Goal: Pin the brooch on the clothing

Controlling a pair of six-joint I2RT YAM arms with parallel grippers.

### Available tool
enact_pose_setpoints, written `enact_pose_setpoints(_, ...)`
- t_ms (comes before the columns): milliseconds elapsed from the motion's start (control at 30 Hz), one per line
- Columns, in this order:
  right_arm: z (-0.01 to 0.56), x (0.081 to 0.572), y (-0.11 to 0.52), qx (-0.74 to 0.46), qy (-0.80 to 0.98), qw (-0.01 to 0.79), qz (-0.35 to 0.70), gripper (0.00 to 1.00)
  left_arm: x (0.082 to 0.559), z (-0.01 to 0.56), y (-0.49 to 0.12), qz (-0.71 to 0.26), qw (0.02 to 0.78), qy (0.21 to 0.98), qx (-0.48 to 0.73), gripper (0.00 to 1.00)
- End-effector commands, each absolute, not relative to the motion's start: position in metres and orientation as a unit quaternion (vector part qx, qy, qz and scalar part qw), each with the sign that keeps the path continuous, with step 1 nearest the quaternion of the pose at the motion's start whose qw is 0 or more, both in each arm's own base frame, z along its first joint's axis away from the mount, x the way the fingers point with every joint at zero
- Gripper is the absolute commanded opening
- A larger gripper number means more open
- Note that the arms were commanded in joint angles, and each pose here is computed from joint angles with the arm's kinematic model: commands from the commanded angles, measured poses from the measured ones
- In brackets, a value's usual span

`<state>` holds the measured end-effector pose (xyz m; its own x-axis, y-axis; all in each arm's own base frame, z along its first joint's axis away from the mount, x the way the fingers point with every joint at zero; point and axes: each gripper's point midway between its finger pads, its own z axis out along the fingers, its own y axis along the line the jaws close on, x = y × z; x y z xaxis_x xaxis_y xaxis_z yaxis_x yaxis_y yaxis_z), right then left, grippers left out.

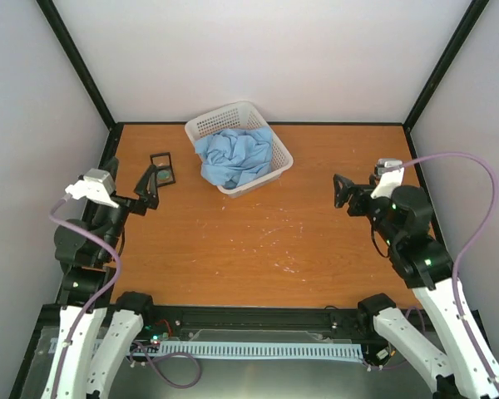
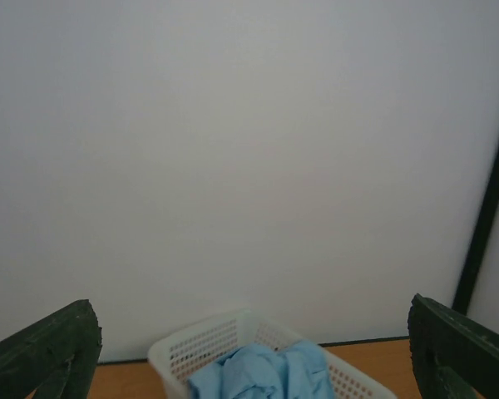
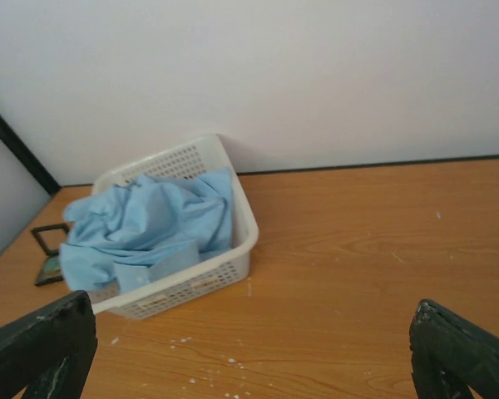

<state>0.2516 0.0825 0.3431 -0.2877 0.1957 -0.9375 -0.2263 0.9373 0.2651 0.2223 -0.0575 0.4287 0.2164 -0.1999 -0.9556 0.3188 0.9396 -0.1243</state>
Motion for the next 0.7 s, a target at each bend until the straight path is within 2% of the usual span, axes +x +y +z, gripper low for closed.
enact_pose_setpoints(0, 0.329, 0.282, 0.072, 0.017, 0.795, 0.592, 0.132, 1.00, 0.244, 0.418, -0.036, -0.162, 0.771, 0.616, -0.014, 1.00)
enact_pose_setpoints(300, 0.278, 0.340, 0.077, 0.030, 0.835, 0.539, 0.108, 1.00, 0.291, 0.380, -0.003, -0.144, 0.737, 0.656, -0.074, 1.00)
enact_pose_setpoints(667, 0.215, 0.426, 0.162, -0.064, 0.885, 0.421, 0.189, 1.00, 0.317, 0.365, -0.015, -0.173, 0.722, 0.670, -0.021, 1.00)
